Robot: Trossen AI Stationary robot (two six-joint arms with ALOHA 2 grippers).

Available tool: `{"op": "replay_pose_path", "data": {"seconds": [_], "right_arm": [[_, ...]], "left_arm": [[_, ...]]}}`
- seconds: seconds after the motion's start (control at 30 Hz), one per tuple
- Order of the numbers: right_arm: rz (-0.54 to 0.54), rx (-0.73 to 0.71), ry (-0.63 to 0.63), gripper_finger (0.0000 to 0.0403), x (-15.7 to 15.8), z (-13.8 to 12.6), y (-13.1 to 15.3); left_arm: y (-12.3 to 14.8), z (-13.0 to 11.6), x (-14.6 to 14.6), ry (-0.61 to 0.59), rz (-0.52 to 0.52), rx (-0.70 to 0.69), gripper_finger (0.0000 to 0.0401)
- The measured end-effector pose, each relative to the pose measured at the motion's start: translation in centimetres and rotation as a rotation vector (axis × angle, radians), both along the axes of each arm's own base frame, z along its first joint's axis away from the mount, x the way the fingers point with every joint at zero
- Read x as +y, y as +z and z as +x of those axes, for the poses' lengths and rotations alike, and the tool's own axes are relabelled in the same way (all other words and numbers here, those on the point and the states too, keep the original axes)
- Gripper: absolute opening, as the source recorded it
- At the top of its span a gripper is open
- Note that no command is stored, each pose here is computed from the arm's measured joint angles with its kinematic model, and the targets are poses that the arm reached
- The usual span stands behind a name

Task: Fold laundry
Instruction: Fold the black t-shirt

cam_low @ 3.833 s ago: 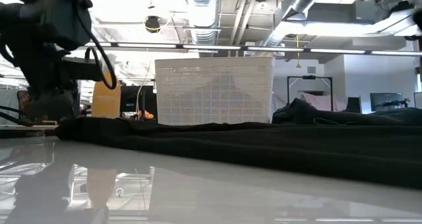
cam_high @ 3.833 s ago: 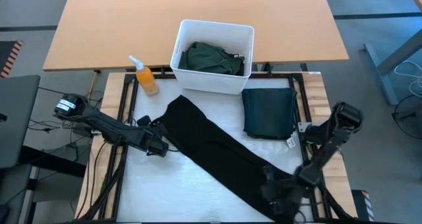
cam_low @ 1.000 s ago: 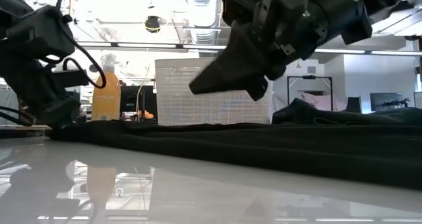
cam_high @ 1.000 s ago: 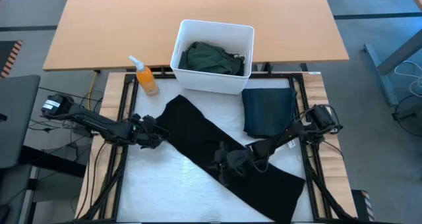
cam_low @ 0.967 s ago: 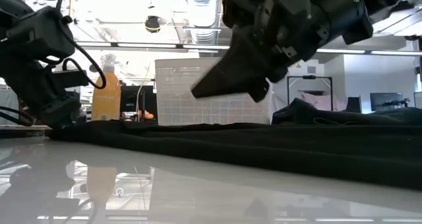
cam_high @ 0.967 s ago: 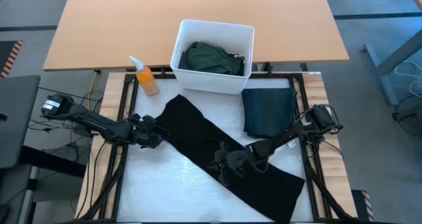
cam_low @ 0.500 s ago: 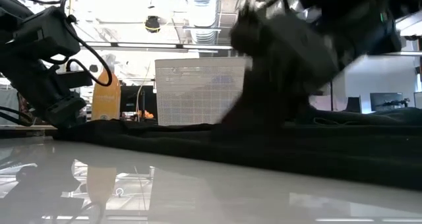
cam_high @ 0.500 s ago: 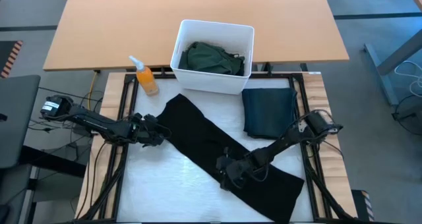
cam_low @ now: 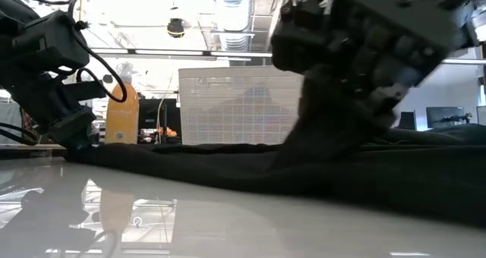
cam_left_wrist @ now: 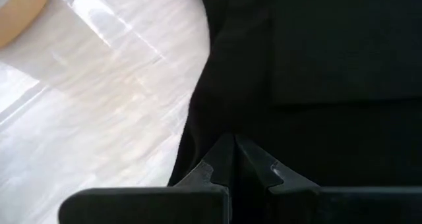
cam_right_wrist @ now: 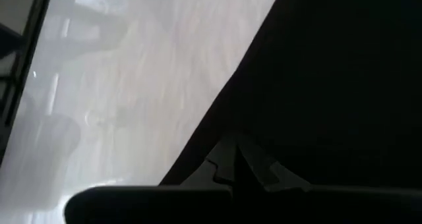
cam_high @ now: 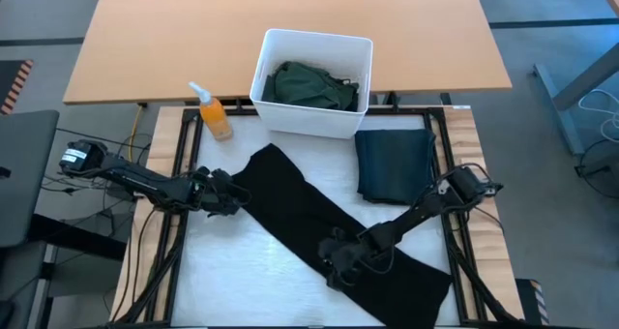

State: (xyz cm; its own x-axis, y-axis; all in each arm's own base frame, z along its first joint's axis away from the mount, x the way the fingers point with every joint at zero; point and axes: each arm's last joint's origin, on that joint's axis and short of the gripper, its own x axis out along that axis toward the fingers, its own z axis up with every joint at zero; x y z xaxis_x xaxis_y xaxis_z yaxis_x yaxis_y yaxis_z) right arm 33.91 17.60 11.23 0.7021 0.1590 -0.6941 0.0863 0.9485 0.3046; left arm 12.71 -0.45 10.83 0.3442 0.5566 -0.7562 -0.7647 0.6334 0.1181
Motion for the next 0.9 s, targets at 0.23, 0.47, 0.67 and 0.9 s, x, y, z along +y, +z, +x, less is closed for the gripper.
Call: {"op": "replay_pose_path", "data": {"seconds": [0.23, 0.47, 0.67, 0.9], "right_arm": [[-0.03, -0.016, 0.042, 0.002, 0.6, -0.5, 0.6], [-0.079, -0.158, 0.082, 0.002, -0.1, 0.1, 3.7], [-0.135, -0.234, 0.008, 0.002, -1.4, -0.1, 6.7], [-0.195, -0.058, -0.098, 0.002, -2.8, -0.7, 5.0]], "left_arm": [[0.0, -0.1, 0.0, 0.006, -0.006, 0.004, 0.0], [0.0, -0.1, 0.0, 0.0, 0.0, 0.002, 0.0], [1.1, 0.5, -0.2, -0.05, -0.028, -0.017, 0.0], [4.1, 1.8, -0.7, -0.091, -0.007, -0.056, 0.0]]}}
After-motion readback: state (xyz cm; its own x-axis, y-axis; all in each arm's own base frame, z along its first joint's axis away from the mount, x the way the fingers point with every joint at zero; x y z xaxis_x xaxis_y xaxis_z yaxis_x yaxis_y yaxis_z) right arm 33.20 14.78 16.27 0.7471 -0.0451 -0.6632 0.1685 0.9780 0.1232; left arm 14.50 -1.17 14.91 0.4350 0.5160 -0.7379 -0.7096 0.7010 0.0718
